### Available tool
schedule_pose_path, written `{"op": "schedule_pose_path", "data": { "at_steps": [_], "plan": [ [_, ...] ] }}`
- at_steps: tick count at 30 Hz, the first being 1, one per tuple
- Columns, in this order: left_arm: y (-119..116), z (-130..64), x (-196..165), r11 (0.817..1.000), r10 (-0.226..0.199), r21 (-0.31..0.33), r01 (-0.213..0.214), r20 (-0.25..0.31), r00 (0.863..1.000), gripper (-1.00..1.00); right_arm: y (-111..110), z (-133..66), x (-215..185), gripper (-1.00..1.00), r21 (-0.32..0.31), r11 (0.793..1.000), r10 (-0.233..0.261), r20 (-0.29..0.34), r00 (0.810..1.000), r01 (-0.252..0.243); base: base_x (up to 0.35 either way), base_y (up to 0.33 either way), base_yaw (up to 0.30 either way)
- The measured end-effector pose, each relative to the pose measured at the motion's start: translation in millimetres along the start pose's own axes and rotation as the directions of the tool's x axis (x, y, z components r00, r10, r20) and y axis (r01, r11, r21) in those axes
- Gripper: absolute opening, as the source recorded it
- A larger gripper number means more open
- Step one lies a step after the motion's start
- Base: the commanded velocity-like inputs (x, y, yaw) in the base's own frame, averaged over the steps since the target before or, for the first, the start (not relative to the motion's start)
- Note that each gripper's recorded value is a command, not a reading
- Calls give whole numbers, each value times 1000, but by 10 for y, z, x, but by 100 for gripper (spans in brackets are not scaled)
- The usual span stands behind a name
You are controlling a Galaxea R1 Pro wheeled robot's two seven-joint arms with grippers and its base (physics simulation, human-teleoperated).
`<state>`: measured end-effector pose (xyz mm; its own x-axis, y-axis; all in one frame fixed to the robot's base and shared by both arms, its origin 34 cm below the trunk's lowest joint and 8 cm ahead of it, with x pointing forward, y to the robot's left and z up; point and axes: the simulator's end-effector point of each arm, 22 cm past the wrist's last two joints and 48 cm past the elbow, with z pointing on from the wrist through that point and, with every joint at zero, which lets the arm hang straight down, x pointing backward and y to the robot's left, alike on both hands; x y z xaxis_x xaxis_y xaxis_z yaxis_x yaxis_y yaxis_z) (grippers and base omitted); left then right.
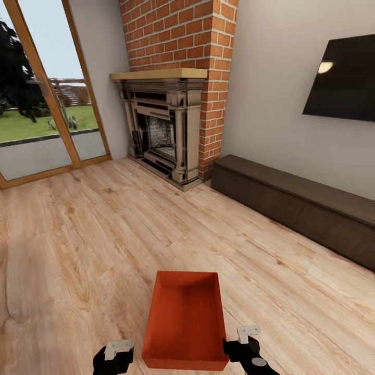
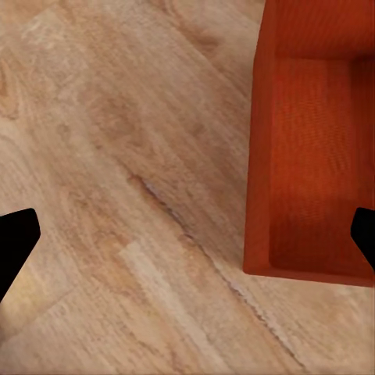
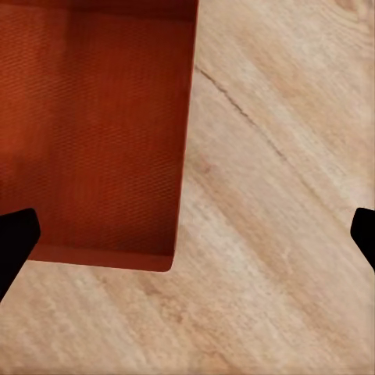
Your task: Move the two storage containers from the living room to the garage. In the garage, place one container on the floor and stack the other container on top of it (either order is fine).
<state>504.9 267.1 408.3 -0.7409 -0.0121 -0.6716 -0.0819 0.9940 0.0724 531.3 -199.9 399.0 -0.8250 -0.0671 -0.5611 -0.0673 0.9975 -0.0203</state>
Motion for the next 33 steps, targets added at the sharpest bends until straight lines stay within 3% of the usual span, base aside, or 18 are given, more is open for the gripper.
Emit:
{"op": "schedule_pose_path", "data": {
  "at_steps": [23, 33],
  "plan": [
    [3, 0, 0, 1000, 0, 0, 0, 0, 1000, 100, 0, 0, 0, 100, 0, 1000, 0, 0, 1000, 0, 3, 0, -57],
    [-1, -2, -2, 1000, 1, 2, -1, 1, 1000, 100, 0, -2, -1, 100, 0, 1000, 0, 0, 1000, 0, 153, 0, -4]
  ]
}}
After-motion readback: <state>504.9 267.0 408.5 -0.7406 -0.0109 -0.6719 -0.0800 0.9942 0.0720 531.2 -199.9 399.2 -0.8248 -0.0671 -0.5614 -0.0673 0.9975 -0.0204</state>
